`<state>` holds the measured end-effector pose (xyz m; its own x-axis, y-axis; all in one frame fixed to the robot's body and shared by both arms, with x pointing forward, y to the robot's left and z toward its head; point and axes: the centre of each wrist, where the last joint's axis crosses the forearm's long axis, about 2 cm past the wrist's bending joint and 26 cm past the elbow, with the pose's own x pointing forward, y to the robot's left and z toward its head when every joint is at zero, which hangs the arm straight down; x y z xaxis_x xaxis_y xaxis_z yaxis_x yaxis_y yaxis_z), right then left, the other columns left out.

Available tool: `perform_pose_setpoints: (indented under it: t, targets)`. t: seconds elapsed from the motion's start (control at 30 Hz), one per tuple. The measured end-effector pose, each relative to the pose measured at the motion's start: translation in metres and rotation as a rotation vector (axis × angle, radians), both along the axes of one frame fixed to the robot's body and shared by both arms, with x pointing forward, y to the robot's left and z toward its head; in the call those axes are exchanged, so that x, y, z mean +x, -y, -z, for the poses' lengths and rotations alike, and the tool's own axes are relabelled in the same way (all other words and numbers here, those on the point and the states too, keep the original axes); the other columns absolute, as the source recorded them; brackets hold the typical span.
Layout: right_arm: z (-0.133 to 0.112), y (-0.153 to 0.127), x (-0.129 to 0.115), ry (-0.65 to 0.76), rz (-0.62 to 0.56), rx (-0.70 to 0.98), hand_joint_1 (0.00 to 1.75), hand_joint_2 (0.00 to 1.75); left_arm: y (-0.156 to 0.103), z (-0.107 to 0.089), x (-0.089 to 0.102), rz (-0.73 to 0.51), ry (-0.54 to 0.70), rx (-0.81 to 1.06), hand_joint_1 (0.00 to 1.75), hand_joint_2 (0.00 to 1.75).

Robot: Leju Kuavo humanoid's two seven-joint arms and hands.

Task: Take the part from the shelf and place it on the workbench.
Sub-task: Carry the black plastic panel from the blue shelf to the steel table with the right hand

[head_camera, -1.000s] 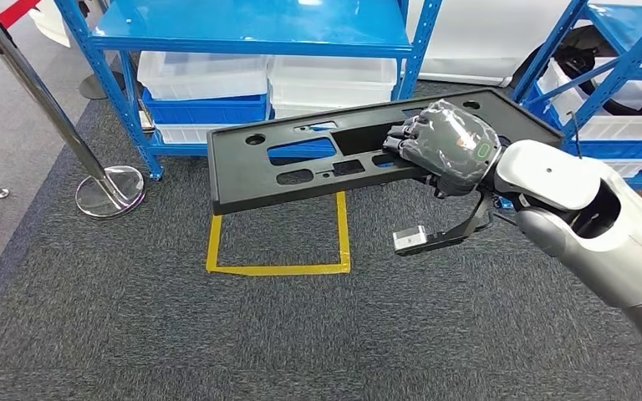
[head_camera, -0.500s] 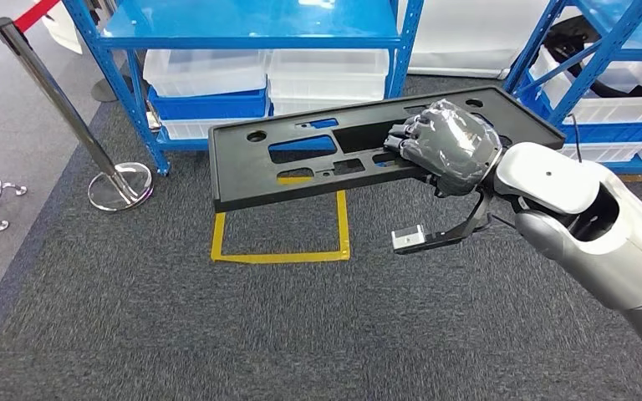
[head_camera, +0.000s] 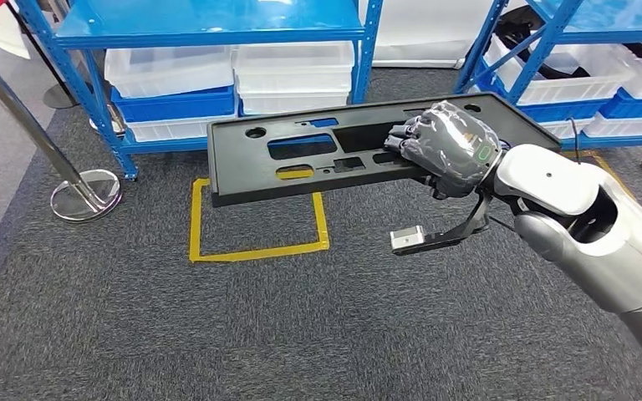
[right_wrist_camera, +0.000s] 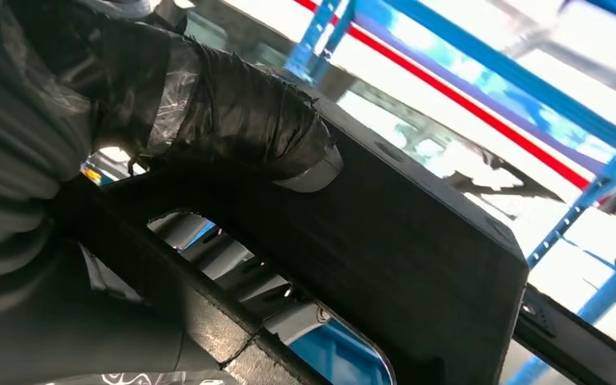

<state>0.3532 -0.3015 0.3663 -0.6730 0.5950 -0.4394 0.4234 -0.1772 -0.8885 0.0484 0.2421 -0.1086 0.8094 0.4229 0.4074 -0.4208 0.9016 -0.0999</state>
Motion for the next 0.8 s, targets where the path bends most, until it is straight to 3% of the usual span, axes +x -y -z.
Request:
perform_pose_setpoints:
  t: [0.8]
  targets:
    - [-0.012,-0.004,0.001,0.021,-0.001,0.012,1.75,1.75,-0.002,0.0,0.0,-0.006,0.002,-0.005,0.0,1.75]
